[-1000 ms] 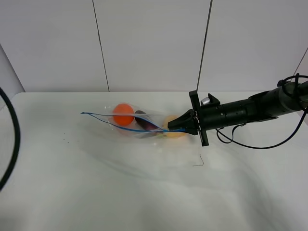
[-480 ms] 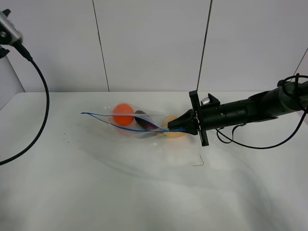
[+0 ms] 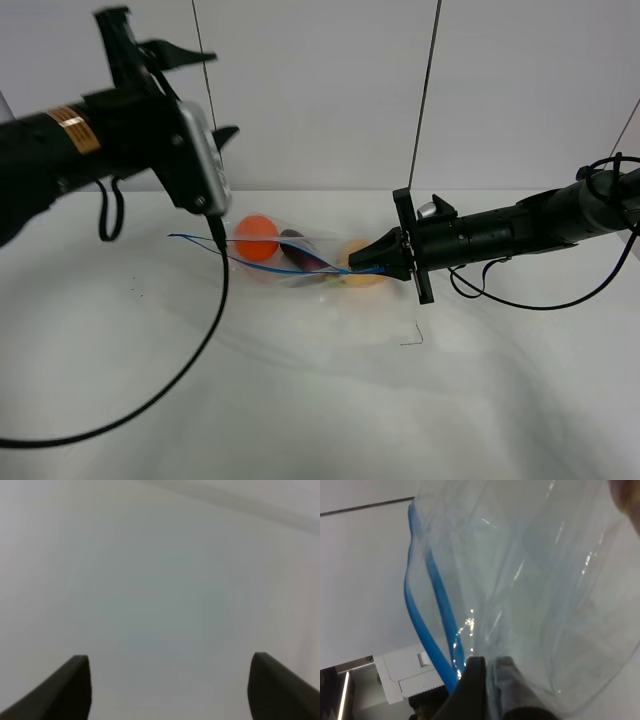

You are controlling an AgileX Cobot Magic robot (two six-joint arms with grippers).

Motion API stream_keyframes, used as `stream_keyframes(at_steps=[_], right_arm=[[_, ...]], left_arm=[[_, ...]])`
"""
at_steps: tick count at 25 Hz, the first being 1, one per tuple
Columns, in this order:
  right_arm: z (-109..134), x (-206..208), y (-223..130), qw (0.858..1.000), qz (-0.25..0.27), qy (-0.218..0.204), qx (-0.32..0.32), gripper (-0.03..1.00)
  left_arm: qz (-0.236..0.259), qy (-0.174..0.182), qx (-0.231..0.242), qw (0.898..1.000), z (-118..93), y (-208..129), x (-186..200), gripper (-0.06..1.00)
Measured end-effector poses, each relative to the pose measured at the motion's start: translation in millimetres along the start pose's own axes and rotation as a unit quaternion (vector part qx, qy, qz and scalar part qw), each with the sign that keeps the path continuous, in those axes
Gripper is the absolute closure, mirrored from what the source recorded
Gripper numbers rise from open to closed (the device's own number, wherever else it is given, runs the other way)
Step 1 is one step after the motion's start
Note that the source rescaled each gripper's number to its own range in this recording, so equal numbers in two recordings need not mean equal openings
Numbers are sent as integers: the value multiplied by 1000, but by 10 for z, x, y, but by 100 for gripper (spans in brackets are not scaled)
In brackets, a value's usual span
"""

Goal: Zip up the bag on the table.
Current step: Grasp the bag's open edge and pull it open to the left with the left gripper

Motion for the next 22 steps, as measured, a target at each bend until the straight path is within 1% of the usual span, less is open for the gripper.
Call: stream_keyframes(at_steps=[3, 5, 7, 11, 14, 19, 22], right_arm=[[0, 0, 0, 1000, 0, 0, 0, 97], [0, 0, 0, 1000, 0, 0, 0, 97], [0, 0, 0, 1000, 0, 0, 0, 97], [0, 0, 0, 1000, 0, 0, 0, 97], [0, 0, 0, 1000, 0, 0, 0, 97], [-2, 0, -2, 1000, 1, -1, 1, 97], [-2, 0, -2, 1000, 1, -1, 1, 97]], left_arm=[[-19, -64, 18, 998, -400, 136, -126, -6], [-27, -98, 33, 994, -616, 210, -187, -6], [-36, -124, 51, 990, -797, 289, -245, -6], [-45, -164, 84, 982, -1079, 409, -311, -6], [-58, -179, 88, 978, -1232, 498, -341, -6], [-86, -165, 98, 978, -1421, 527, -447, -6], [-86, -172, 100, 976, -1548, 496, -492, -6]])
Point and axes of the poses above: a point on each arm's last joint axis where the gripper is mounted, x pointing back along that axis away from the gripper, z along the wrist's bending axis when the last joint is at zero, y = z × x, the point moved 2 cm from there along -x, pointing out along that axis toward the gripper, and after that the axes turned 2 degrees about x, right-handed, at the moved point
